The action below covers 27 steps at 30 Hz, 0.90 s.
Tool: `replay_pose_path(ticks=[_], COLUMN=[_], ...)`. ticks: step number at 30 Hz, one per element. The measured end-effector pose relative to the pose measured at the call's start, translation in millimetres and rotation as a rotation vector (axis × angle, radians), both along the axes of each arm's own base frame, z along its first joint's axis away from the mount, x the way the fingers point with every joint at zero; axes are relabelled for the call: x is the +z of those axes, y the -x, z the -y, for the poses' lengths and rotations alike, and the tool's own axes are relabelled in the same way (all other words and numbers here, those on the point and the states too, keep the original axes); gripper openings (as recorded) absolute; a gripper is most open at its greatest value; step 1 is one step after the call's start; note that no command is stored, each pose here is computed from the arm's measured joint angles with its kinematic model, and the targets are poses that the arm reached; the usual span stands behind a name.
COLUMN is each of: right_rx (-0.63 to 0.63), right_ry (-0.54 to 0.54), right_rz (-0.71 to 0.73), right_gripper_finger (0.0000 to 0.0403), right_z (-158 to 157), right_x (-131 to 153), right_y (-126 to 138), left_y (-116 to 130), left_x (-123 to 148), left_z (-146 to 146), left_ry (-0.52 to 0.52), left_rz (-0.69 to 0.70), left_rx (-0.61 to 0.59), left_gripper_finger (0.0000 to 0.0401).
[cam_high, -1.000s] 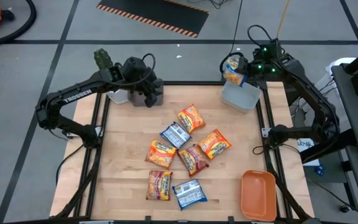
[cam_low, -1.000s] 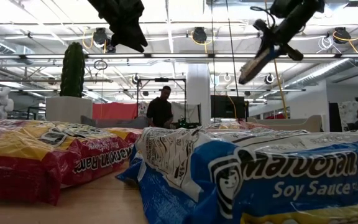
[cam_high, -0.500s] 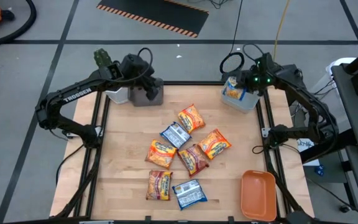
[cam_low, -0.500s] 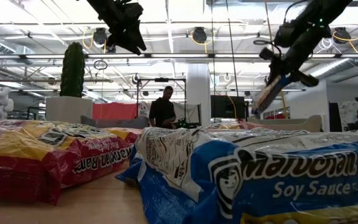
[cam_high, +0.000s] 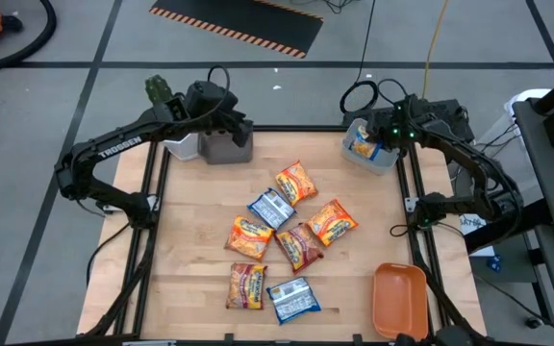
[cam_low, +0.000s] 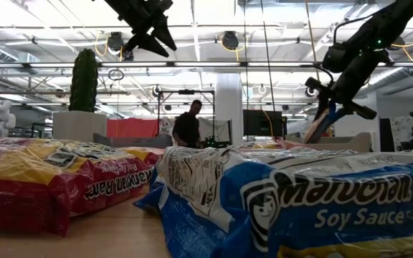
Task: Sort Maruchan noodles
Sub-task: Put the left blue noodle pack into the gray bin
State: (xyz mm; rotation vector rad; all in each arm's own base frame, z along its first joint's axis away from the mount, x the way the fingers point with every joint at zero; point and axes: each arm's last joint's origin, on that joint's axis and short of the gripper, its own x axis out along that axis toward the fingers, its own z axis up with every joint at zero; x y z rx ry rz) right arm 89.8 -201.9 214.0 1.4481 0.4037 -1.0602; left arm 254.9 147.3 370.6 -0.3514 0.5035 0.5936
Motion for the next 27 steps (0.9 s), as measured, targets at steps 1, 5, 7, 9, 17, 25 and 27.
replay_pose_path(ticks=[1, 5, 7, 9, 17, 25, 27], right_rx=[-0.004, -0.021, -0.025, -0.043, -0.06, -0.059, -0.058], right_ry=[-0.008, -0.033, -0.038, -0.05, -0.017, 0.021, 0.037], right_rz=[-0.006, -0.007, -0.008, -0.024, -0.042, -0.02, -0.02], right_gripper_finger=[0.011, 0.0117, 0.0129, 0.0143, 0.0196, 0.024, 0.0247], right_z=[-1, -4, -5, -7, -5, -7, -9], right_x=[-2, -11, -14, -18, -19, -11, -8], right_y=[0, 2, 2, 3, 3, 4, 5], left_y=[-1, -2, -1, -1, -1, -2, -2], left_x=[0, 1, 1, 1, 0, 0, 0], left_z=[0, 2, 1, 1, 1, 3, 4], left_ry=[-0.001, 0.009, 0.01, 0.01, -0.011, 0.014, 0.034], left_rz=[0.007, 0.016, 0.016, 0.016, -0.004, 0.011, 0.022], left_rx=[0.0, 0.003, 0.005, 0.006, -0.012, -0.06, -0.084], left_gripper_finger=[0.0177, 0.0177, 0.0177, 0.0177, 0.0177, 0.0177, 0.0177])
